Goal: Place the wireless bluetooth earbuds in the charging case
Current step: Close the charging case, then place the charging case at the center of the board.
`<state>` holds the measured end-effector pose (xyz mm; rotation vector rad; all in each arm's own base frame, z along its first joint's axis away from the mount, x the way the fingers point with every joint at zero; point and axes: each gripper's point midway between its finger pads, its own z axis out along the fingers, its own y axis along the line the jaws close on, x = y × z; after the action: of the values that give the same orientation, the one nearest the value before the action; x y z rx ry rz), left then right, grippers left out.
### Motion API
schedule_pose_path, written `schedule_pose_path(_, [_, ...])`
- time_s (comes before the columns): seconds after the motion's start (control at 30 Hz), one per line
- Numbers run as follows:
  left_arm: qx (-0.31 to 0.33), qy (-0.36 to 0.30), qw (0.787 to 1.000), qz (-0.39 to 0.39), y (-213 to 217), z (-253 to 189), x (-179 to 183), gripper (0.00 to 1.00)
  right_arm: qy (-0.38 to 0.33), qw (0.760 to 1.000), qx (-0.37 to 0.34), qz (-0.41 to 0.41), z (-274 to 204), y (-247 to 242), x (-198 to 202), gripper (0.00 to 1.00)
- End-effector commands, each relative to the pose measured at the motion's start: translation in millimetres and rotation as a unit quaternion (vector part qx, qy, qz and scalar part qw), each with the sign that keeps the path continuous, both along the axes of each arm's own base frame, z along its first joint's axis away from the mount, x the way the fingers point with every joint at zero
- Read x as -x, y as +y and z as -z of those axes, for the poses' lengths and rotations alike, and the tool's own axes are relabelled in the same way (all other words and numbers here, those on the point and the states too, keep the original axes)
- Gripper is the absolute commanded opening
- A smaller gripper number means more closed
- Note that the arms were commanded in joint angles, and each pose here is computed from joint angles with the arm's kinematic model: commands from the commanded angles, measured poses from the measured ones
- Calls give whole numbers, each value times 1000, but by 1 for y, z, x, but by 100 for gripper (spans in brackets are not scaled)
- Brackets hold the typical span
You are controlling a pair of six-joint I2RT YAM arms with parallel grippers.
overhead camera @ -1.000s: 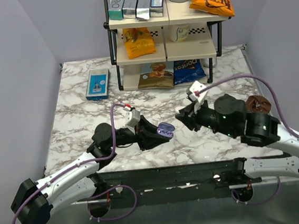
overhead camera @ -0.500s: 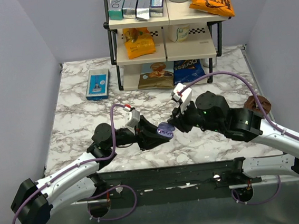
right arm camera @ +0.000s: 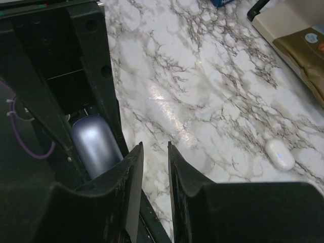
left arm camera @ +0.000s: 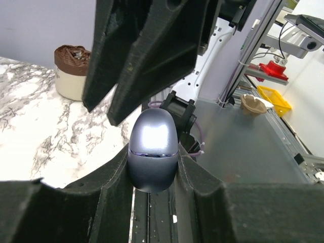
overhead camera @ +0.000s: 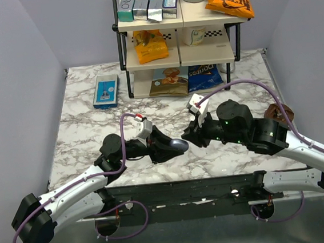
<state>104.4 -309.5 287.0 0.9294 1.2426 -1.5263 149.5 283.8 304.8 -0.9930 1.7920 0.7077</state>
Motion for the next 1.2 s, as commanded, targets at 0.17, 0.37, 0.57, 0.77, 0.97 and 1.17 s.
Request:
schedule_pose_path(0.17, [5,-10,1000,-25,0,-4,-9,0,-8,998,-10,53,-4,-12,-12,40])
schedule_pose_path(0.37, [-101,87,972,-194,-2,54,-79,0,43,969,-52,239,2,-61,-63,53])
schedule_pose_path(0.57, [-190,218,897,-333,3,124,-153,0,80,952,-41,292,42,-76,-78,57])
schedule_pose_path(0.77, [-237,269,864,-353,-8,166,-204,0,86,957,-53,273,50,-73,-72,57])
schedule_pose_path(0.97, [-250,302,842,-370,-10,198,-241,2,80,959,-52,266,55,-75,-69,58])
schedule_pose_path(1.17, [-262,337,825,-370,-9,225,-251,9,76,962,-42,260,59,-75,-69,58])
